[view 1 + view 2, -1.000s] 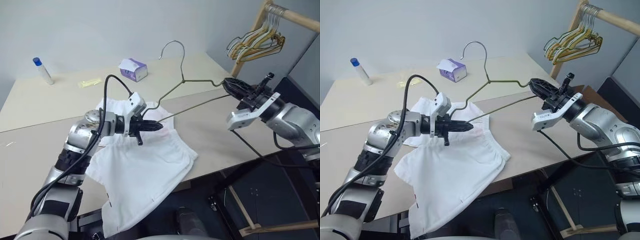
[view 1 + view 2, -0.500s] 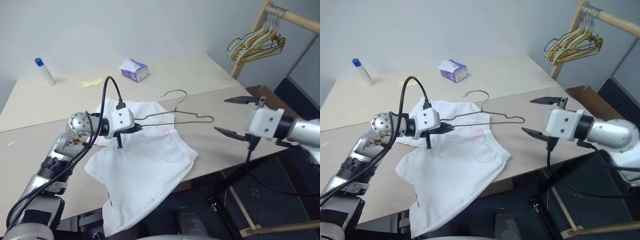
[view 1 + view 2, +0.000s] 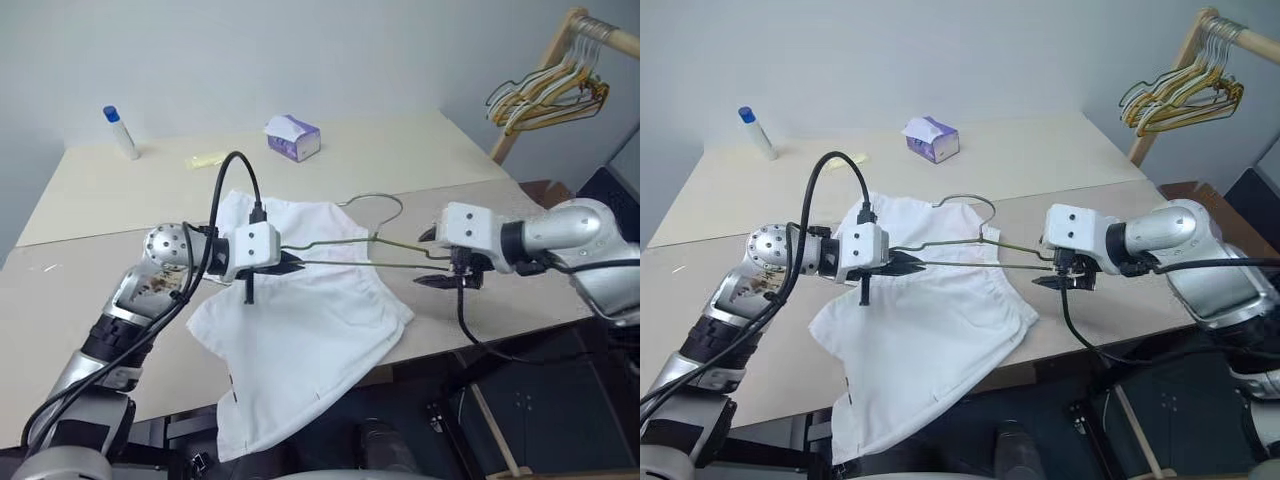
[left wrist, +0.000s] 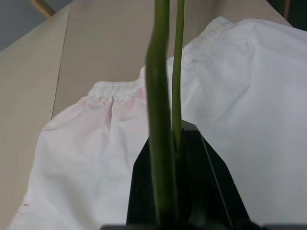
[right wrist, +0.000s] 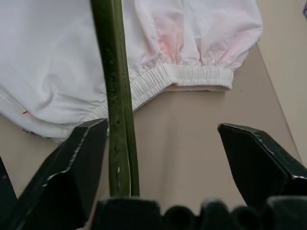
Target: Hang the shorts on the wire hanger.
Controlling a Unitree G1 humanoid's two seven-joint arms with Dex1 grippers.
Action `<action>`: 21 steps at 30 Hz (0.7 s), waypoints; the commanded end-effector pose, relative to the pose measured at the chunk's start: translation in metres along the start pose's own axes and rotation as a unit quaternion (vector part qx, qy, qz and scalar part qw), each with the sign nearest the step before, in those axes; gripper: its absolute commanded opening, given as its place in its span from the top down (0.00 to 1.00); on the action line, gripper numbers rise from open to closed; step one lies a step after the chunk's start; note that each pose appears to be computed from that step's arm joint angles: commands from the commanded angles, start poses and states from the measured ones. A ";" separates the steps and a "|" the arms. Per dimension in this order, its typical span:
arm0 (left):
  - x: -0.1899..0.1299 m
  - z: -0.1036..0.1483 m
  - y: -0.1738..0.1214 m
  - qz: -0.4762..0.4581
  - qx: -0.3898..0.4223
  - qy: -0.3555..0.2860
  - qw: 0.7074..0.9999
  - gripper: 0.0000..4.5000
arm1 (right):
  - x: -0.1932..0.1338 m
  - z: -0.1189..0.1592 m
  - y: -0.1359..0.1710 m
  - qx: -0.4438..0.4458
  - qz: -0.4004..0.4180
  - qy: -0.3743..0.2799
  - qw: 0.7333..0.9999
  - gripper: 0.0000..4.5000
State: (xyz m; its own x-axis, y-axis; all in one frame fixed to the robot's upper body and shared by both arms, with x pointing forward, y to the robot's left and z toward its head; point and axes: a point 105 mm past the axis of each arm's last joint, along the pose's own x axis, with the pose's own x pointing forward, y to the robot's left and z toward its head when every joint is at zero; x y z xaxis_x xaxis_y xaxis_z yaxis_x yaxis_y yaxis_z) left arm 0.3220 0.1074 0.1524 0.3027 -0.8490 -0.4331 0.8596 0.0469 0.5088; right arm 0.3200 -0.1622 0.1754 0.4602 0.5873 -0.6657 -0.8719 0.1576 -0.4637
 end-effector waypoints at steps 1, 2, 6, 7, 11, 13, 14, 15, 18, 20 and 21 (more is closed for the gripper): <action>-0.005 0.011 0.005 0.012 0.021 -0.012 1.000 1.00 | -0.004 0.009 -0.007 -0.014 -0.007 0.003 1.000 0.36; -0.005 0.011 0.005 0.011 0.026 -0.010 1.000 1.00 | -0.004 0.011 -0.007 -0.016 -0.007 0.003 1.000 0.45; -0.005 0.008 0.004 0.009 0.030 -0.001 1.000 1.00 | -0.008 0.018 -0.003 -0.033 -0.002 -0.001 0.999 0.68; -0.004 0.008 0.003 0.008 0.031 -0.001 0.999 1.00 | -0.009 0.020 -0.001 -0.036 0.001 -0.003 0.999 0.74; -0.003 0.009 0.003 0.005 0.034 -0.003 0.999 1.00 | -0.009 0.021 0.003 -0.033 0.005 -0.007 0.999 0.83; -0.003 0.009 0.003 0.005 0.034 -0.004 0.999 1.00 | -0.009 0.021 0.004 -0.027 0.005 -0.010 1.000 0.83; -0.003 0.009 0.003 0.004 0.035 -0.004 0.999 1.00 | -0.010 0.021 0.004 -0.021 0.004 -0.011 1.000 0.83; -0.003 0.009 0.003 0.004 0.035 -0.004 0.999 1.00 | -0.010 0.021 0.005 -0.017 0.003 -0.013 1.000 0.83; -0.004 0.007 0.004 0.001 0.033 -0.003 0.999 1.00 | -0.012 0.018 0.007 -0.003 0.003 -0.013 1.000 0.83; -0.004 0.008 0.004 -0.001 0.032 -0.006 0.999 1.00 | -0.013 0.016 0.007 0.002 -0.003 -0.011 1.000 0.83; -0.003 0.009 0.004 -0.001 0.031 -0.007 0.999 1.00 | -0.013 0.015 0.007 0.003 -0.008 -0.011 1.000 0.83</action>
State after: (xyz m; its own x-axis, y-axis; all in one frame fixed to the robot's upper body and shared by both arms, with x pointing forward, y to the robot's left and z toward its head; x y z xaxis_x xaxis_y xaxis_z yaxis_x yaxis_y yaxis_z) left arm 0.3192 0.1070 0.1518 0.2918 -0.8463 -0.4457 0.8474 0.0126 0.5308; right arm 0.3083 -0.1642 0.1712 0.4389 0.5784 -0.6876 -0.8939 0.2036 -0.3994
